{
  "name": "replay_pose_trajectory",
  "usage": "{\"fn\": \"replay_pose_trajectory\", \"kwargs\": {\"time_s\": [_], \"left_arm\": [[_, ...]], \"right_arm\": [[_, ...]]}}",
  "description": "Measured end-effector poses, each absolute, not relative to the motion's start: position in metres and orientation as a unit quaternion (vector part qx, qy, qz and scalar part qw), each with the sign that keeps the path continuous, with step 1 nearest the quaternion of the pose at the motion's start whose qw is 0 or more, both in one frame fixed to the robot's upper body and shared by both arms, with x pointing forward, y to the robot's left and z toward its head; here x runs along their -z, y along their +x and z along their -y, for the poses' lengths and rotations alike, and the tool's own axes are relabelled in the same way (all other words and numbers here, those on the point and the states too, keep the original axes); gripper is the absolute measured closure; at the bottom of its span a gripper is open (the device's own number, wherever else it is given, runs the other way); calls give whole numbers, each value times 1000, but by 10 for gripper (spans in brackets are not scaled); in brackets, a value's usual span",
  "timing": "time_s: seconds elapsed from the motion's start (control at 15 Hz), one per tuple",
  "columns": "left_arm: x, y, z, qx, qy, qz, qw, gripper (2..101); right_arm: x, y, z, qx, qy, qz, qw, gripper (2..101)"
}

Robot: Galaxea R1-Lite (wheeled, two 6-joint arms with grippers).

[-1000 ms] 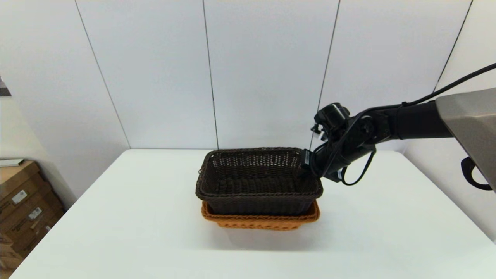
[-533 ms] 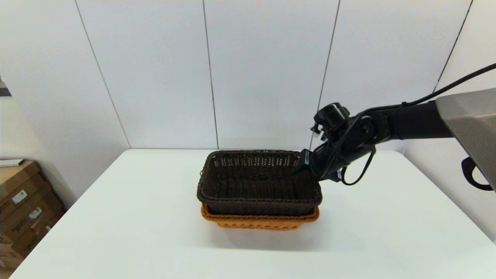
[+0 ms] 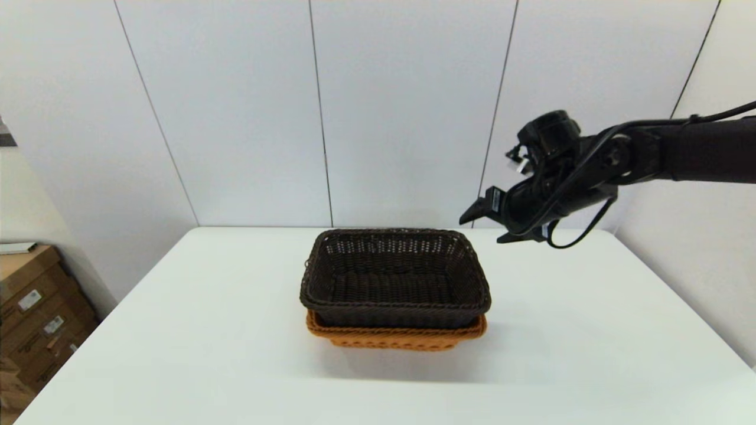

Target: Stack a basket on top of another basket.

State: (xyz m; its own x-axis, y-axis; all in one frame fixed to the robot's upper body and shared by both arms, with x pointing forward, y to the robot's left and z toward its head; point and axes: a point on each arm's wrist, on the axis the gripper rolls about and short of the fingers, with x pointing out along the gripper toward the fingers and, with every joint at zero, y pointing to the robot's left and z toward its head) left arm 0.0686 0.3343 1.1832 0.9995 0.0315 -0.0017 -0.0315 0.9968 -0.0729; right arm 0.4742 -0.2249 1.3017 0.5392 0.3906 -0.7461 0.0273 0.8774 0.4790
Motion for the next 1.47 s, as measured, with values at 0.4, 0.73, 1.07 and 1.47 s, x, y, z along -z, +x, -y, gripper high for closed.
{"fn": "replay_pose_trajectory", "kwargs": {"time_s": [0.4,0.73,1.07,1.47], "left_arm": [[-1183,69,-334,-16,-36,0,999,54],[-1183,69,-334,-16,-36,0,999,54],[-1183,69,-334,-16,-36,0,999,54],[-1183,69,-334,-16,-36,0,999,54]], "right_arm": [[-1386,369,249,-85,164,-409,894,117],[-1408,233,292,-33,138,-341,929,82],[-1393,102,337,9,152,-272,950,64],[-1332,17,343,80,158,-189,966,53]]}}
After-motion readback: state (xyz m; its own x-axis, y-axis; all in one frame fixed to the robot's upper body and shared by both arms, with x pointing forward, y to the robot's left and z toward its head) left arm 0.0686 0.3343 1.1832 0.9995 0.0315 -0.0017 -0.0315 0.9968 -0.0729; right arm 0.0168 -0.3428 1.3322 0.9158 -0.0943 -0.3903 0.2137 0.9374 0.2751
